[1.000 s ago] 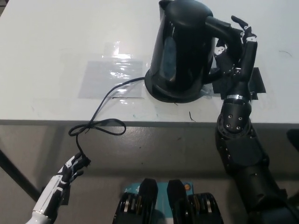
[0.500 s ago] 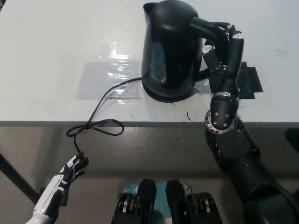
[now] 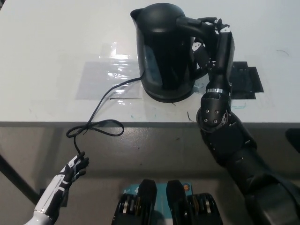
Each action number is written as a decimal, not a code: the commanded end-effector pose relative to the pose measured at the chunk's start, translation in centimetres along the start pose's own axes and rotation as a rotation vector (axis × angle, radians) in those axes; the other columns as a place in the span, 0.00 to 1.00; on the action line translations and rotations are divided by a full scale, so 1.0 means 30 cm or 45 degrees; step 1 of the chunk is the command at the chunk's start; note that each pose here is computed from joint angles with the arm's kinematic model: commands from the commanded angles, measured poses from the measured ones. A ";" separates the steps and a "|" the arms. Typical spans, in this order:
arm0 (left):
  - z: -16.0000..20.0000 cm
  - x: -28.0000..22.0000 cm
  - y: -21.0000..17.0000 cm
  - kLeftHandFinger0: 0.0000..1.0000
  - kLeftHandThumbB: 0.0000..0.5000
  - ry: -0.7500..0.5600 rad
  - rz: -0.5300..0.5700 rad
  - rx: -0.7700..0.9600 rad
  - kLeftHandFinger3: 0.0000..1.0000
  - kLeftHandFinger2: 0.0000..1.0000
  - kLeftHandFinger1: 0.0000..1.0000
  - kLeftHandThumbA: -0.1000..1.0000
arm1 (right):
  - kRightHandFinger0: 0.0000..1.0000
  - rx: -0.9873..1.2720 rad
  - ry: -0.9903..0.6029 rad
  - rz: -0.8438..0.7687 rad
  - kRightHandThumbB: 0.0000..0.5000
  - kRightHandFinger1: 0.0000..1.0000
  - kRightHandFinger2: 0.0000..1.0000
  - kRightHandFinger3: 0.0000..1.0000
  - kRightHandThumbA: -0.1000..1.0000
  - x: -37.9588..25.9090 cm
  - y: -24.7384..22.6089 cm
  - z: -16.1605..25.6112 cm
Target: A kettle and its base are kept separately on the desk infront of the robot and the robot uses its right hand to lift the kettle by its handle and places it on its base to align it correctly.
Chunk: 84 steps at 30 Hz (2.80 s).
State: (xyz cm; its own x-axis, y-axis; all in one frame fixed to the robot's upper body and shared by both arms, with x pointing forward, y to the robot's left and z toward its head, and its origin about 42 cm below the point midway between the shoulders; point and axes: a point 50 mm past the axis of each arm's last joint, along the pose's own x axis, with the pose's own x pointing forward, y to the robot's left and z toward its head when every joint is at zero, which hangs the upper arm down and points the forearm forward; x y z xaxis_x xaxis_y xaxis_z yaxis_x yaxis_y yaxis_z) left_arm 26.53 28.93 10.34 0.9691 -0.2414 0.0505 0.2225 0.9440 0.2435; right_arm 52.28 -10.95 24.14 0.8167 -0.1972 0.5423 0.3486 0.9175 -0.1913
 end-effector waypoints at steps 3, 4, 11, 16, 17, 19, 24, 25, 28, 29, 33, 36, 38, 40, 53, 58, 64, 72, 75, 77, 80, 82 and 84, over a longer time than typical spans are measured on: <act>0.033 0.019 0.039 1.00 0.40 -0.072 -0.015 0.046 1.00 1.00 1.00 1.00 | 0.63 0.047 -0.088 0.180 0.55 0.76 1.00 1.00 0.35 0.090 0.042 0.095; 0.034 0.020 0.038 1.00 0.39 -0.076 -0.014 0.054 1.00 1.00 1.00 1.00 | 0.98 0.060 -0.058 0.275 0.82 1.00 1.00 1.00 0.59 0.091 0.042 0.080; 0.033 0.021 0.040 1.00 0.41 -0.088 -0.015 0.056 1.00 1.00 1.00 1.00 | 1.00 0.100 0.139 0.579 1.00 1.00 1.00 1.00 0.81 0.100 -0.001 -0.005; 0.030 0.019 0.040 1.00 0.45 -0.074 -0.008 0.044 1.00 1.00 1.00 1.00 | 1.00 0.138 0.197 0.624 1.00 1.00 1.00 1.00 0.84 0.103 -0.024 -0.032; 0.029 0.019 0.041 1.00 0.44 -0.078 -0.009 0.045 1.00 1.00 1.00 1.00 | 1.00 0.149 0.199 0.627 1.00 1.00 1.00 1.00 0.84 0.104 -0.027 -0.035; 0.029 0.021 0.041 1.00 0.43 -0.084 -0.010 0.050 1.00 1.00 1.00 1.00 | 1.00 0.192 0.213 0.634 1.00 1.00 1.00 1.00 0.81 0.105 -0.037 -0.042; 0.029 0.024 0.045 1.00 0.43 -0.091 -0.008 0.057 1.00 1.00 1.00 1.00 | 1.00 0.245 0.203 0.651 1.00 1.00 1.00 1.00 0.82 0.117 -0.052 -0.034; 0.028 0.023 0.045 1.00 0.43 -0.090 -0.010 0.056 1.00 1.00 1.00 1.00 | 1.00 0.258 0.203 0.651 1.00 1.00 1.00 1.00 0.82 0.117 -0.055 -0.034; 0.031 0.022 0.044 1.00 0.44 -0.089 -0.012 0.053 1.00 1.00 1.00 1.00 | 1.00 0.327 0.188 0.647 1.00 1.00 1.00 1.00 0.80 0.127 -0.074 -0.022; 0.032 0.021 0.044 1.00 0.43 -0.089 -0.013 0.051 1.00 1.00 1.00 1.00 | 1.00 0.368 0.188 0.644 1.00 1.00 1.00 1.00 0.78 0.131 -0.079 -0.016; 0.033 0.025 0.042 1.00 0.44 -0.088 -0.014 0.042 1.00 1.00 1.00 1.00 | 1.00 0.596 0.216 0.650 1.00 1.00 1.00 1.00 0.73 0.151 -0.114 0.013; 0.033 0.025 0.045 1.00 0.46 -0.090 -0.009 0.054 1.00 1.00 1.00 1.00 | 1.00 0.750 0.140 0.646 1.00 1.00 1.00 1.00 0.79 0.168 -0.170 0.089; 0.033 0.023 0.047 1.00 0.47 -0.086 -0.006 0.048 1.00 1.00 1.00 1.00 | 1.00 0.852 0.083 0.627 1.00 1.00 1.00 1.00 0.81 0.166 -0.204 0.146; 0.033 0.023 0.048 1.00 0.48 -0.083 -0.007 0.048 1.00 1.00 1.00 1.00 | 1.00 0.893 0.030 0.628 1.00 1.00 1.00 1.00 0.91 0.163 -0.238 0.189; 0.025 0.016 0.041 1.00 0.46 -0.077 0.002 0.040 1.00 1.00 1.00 1.00 | 1.00 1.119 -0.076 0.580 1.00 1.00 1.00 1.00 1.00 0.164 -0.439 0.314; 0.023 0.024 0.041 1.00 0.46 -0.079 0.001 0.039 1.00 1.00 1.00 1.00 | 1.00 1.126 -0.091 0.589 1.00 1.00 1.00 1.00 1.00 0.167 -0.477 0.324; 0.024 0.014 0.040 1.00 0.48 -0.075 0.003 0.042 1.00 1.00 1.00 1.00 | 1.00 0.714 -0.298 0.411 1.00 1.00 1.00 1.00 1.00 0.117 -0.570 0.371; 0.025 0.021 0.053 1.00 0.52 -0.083 0.009 0.048 1.00 1.00 1.00 1.00 | 1.00 0.252 -0.854 0.135 1.00 1.00 1.00 1.00 1.00 -0.256 -0.798 0.632; 0.022 0.018 0.050 1.00 0.53 -0.084 -0.001 0.063 1.00 1.00 1.00 1.00 | 1.00 0.147 -0.950 0.170 0.98 1.00 1.00 1.00 1.00 -0.437 -0.847 0.620; 0.023 0.025 0.048 1.00 0.52 -0.088 -0.002 0.066 1.00 1.00 1.00 1.00 | 1.00 0.084 -0.937 0.182 0.91 1.00 1.00 1.00 1.00 -0.502 -0.865 0.582; 0.028 0.029 0.052 1.00 0.53 -0.096 0.003 0.072 1.00 1.00 1.00 1.00 | 1.00 0.055 -0.758 0.208 0.93 1.00 1.00 1.00 1.00 -0.606 -0.893 0.482; 0.029 0.028 0.053 1.00 0.53 -0.093 0.005 0.073 1.00 1.00 1.00 1.00 | 1.00 0.066 -0.666 0.219 1.00 1.00 1.00 1.00 1.00 -0.639 -0.899 0.443; 0.031 0.027 0.055 1.00 0.52 -0.092 0.006 0.074 1.00 1.00 1.00 1.00 | 1.00 0.090 -0.524 0.244 0.98 1.00 1.00 1.00 1.00 -0.694 -0.913 0.381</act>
State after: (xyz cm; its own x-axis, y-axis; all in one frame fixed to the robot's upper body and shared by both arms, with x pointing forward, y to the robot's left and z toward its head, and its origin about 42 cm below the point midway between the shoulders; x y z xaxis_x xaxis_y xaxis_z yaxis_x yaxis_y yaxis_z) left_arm 26.76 29.11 9.90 0.9712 -0.2354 0.0373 0.2198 0.9451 0.2418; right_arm 26.94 -27.18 29.07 0.6890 0.0604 0.7222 0.0216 0.9944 -0.1038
